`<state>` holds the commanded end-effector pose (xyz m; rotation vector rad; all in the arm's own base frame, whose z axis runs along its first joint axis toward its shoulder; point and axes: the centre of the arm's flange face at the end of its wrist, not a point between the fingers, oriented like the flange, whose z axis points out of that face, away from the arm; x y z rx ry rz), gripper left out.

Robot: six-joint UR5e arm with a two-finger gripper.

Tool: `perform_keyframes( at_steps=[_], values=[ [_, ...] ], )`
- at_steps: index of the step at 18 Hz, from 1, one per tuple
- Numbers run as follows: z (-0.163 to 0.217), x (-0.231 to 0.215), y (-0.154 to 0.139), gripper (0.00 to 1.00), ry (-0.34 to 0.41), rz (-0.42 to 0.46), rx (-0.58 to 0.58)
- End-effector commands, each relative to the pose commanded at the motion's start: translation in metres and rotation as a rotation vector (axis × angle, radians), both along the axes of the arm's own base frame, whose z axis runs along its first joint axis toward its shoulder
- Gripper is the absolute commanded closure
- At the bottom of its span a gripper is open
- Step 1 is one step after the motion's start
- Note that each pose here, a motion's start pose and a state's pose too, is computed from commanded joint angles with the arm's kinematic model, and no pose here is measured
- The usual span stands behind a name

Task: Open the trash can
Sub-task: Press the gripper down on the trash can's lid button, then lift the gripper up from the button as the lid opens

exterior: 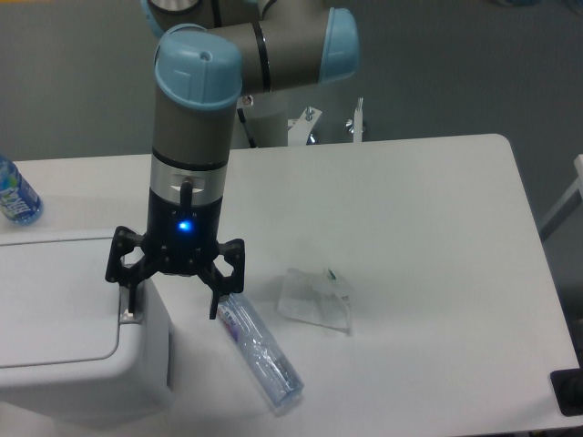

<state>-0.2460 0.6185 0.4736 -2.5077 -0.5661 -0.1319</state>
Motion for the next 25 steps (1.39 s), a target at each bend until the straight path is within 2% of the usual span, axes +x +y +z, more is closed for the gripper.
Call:
perform_keyframes(
  at_steps=[17, 23, 25],
  values=[
    [-0.001, -0.003, 0.003, 0.00, -0.001, 0.003, 0.000],
    [0.053, -0.055, -0.021, 0.00, 0.065, 0.078, 0.074],
    [0.067, -0.070, -0.037, 0.00, 0.128, 0.041, 0.077]
  ],
)
